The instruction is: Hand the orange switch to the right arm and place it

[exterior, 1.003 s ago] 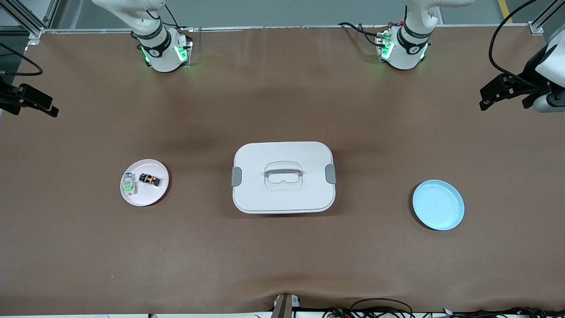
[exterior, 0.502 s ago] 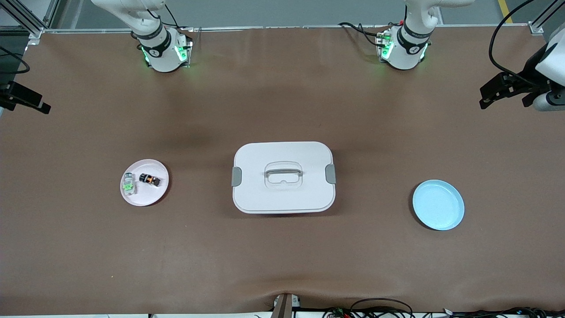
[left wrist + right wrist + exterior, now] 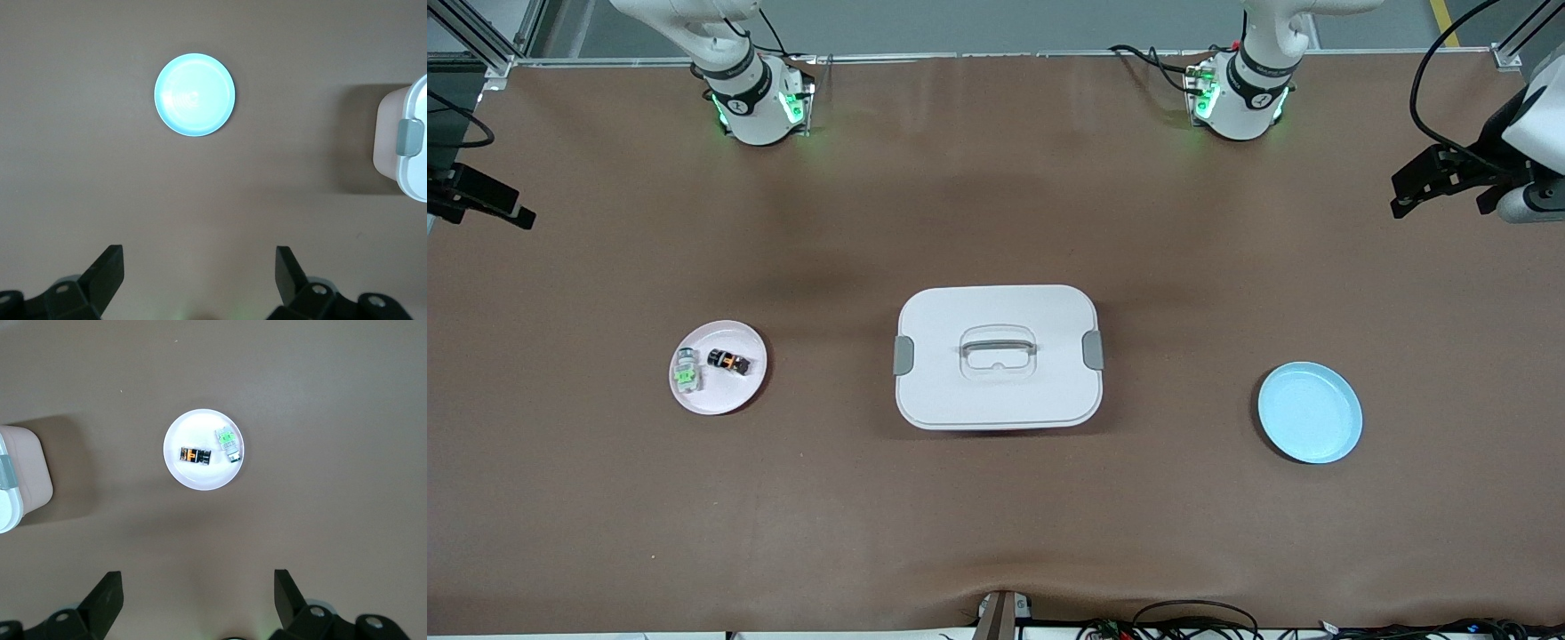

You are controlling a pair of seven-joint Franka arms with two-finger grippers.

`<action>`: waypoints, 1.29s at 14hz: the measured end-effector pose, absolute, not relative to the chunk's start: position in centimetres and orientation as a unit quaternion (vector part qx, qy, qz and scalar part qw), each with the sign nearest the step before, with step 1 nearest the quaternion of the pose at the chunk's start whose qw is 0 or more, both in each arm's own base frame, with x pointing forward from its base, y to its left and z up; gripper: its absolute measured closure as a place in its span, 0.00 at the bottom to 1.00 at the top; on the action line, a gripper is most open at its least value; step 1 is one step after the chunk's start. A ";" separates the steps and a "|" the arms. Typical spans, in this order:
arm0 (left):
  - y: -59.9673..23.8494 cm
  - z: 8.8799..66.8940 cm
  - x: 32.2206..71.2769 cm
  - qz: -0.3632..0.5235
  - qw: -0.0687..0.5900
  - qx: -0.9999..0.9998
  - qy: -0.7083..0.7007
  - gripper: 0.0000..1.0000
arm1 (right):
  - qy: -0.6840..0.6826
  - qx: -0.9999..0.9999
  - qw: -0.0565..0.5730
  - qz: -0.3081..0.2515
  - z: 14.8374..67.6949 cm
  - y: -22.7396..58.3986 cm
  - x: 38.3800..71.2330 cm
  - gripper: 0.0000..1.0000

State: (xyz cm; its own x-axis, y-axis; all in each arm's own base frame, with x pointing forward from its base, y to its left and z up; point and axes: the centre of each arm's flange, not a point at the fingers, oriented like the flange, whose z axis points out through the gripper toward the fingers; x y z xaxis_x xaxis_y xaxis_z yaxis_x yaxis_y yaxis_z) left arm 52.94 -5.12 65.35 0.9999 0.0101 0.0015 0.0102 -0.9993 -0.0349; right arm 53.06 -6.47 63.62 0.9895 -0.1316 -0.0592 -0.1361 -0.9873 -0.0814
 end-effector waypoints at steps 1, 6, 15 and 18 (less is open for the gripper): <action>-5.4 65.3 52.9 -0.001 0.018 -1.000 -0.003 0.00 | 0.067 -0.996 0.043 0.027 63.6 -6.5 53.1 0.00; -5.7 65.4 52.9 -0.001 0.018 -1.000 0.003 0.00 | 0.067 -0.996 0.043 0.027 63.6 -6.5 53.1 0.00; -5.6 65.9 52.9 -0.007 0.017 -1.000 0.003 0.00 | 0.063 -0.997 0.042 0.026 63.7 -6.0 53.1 0.00; -5.6 65.9 52.9 -0.007 0.017 -1.000 0.003 0.00 | 0.062 -0.997 0.040 0.023 63.9 -6.0 53.1 0.00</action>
